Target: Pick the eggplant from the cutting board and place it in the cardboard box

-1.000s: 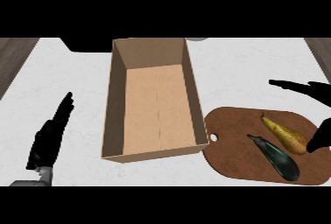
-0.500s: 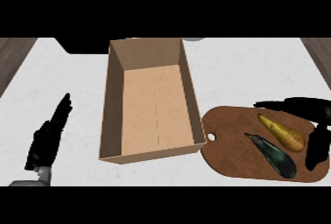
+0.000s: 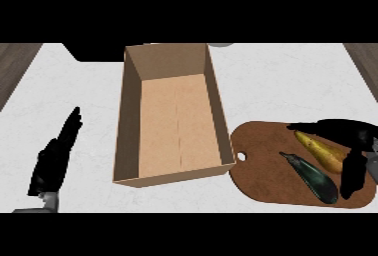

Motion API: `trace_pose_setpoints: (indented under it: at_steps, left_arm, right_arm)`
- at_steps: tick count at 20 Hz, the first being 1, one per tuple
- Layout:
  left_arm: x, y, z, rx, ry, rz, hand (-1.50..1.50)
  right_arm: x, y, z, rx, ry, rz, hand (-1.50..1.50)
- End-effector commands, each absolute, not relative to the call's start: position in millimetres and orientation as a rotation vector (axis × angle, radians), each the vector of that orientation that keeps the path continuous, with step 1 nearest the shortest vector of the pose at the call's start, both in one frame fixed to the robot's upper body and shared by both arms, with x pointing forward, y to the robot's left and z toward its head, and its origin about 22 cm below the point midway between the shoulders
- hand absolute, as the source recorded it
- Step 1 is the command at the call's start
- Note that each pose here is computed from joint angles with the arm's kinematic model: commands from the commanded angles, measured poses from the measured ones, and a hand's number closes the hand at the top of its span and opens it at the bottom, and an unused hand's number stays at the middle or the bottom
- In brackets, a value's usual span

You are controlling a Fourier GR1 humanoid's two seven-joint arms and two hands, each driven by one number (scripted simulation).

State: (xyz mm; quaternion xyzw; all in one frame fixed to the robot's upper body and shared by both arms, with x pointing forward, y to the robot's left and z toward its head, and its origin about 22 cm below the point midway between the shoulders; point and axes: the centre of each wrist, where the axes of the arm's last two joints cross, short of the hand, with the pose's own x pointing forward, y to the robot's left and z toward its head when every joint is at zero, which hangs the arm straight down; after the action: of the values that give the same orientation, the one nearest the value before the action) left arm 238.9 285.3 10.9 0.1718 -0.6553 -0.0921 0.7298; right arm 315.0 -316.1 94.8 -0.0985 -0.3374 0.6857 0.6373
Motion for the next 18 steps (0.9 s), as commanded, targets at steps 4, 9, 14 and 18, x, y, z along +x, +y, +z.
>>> trace_pose_setpoints:
  at_steps: [4, 9, 14, 18]
  left_arm:
    - [238, 287, -2, 0.377, -1.444, -0.198, 0.0]
    - [239, 295, 15, 0.381, -1.443, -0.194, 0.0]
    - [249, 285, 19, 0.368, -1.44, -0.187, 0.0]
    - [237, 280, 6, 0.373, -1.447, -0.202, 0.0]
  right_arm:
    - [306, -329, 89, -0.241, -0.743, 1.59, -1.5]
    - [308, -317, 71, -0.255, -0.77, 1.569, -1.5]
    - [283, -330, 76, -0.24, -0.738, 1.583, -1.5]
    - [307, -313, 64, -0.257, -0.736, 1.565, -1.5]
